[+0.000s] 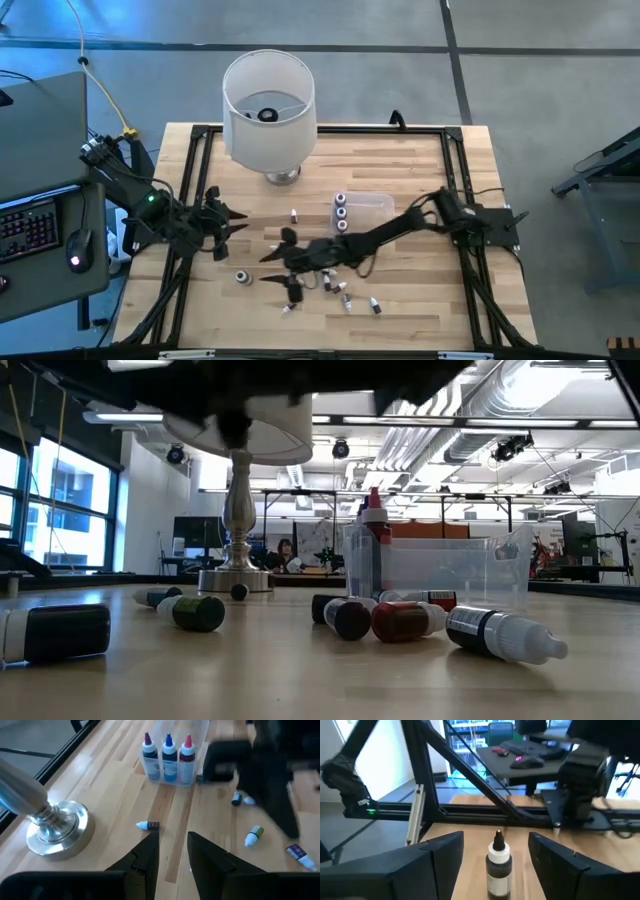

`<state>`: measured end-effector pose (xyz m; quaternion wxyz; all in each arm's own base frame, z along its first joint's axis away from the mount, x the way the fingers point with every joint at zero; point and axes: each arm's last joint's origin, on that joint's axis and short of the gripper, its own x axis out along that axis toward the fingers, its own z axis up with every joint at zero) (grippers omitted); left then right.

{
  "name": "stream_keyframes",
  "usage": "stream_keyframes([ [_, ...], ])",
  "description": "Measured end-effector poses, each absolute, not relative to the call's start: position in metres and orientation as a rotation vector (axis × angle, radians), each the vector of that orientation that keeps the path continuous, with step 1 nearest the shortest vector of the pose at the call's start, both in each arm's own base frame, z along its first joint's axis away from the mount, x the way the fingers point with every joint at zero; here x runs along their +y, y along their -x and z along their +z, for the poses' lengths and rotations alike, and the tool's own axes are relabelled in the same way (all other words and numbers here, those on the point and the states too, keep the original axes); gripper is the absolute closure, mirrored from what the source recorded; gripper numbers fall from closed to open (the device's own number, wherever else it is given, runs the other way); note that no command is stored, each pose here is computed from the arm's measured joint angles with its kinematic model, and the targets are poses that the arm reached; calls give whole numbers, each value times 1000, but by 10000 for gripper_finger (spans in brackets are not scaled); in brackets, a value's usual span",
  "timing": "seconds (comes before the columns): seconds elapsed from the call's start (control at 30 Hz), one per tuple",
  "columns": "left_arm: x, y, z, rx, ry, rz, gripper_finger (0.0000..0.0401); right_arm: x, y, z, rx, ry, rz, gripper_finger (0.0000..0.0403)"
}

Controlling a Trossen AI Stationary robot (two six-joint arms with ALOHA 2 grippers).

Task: Pick & Place food coloring
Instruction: Put the large black food coloring bottle into the transparent bin

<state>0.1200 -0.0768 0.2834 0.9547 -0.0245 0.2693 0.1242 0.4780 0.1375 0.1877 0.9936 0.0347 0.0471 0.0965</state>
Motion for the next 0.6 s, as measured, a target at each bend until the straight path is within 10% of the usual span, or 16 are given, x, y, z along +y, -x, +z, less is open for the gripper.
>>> stream_keyframes([
  [0.6,-77,-121,279,553,36,259,302,123,-560,133,110,-129,212,198],
])
